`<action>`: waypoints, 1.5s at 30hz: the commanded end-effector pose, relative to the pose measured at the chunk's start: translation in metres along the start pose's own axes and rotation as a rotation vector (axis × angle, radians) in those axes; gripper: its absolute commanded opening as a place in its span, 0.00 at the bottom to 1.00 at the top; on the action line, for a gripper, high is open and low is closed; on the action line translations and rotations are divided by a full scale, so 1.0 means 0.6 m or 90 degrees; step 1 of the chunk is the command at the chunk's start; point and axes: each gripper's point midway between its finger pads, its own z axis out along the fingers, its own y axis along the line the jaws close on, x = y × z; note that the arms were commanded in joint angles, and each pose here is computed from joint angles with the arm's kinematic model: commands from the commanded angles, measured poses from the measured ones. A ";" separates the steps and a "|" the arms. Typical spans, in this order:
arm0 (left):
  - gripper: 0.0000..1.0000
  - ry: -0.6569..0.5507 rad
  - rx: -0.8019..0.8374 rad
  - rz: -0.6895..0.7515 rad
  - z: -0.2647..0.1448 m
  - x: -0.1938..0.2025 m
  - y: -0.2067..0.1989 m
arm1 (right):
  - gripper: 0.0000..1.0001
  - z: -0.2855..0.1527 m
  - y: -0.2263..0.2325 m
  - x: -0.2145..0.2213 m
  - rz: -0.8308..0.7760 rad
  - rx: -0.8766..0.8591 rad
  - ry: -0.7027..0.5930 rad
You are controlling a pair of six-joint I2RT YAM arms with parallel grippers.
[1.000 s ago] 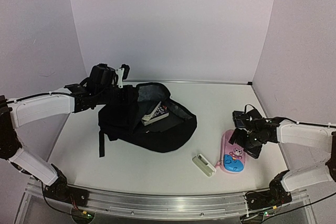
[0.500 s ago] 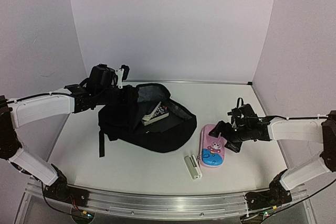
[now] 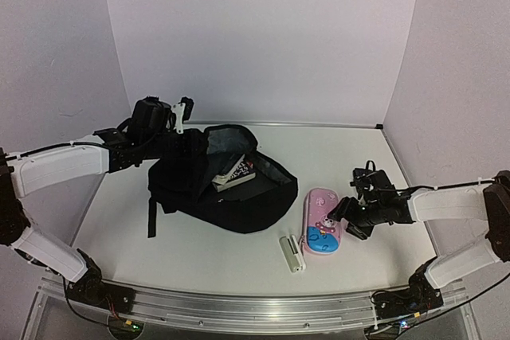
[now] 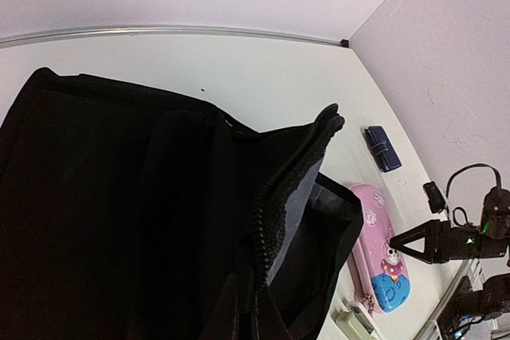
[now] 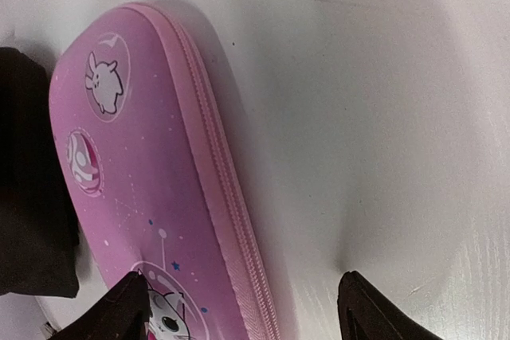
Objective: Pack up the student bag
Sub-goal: Pick up the stationery from the center of the board.
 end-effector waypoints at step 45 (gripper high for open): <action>0.00 -0.067 0.074 0.037 -0.057 -0.069 -0.056 | 0.00 -0.117 0.165 -0.043 0.047 -0.349 -0.063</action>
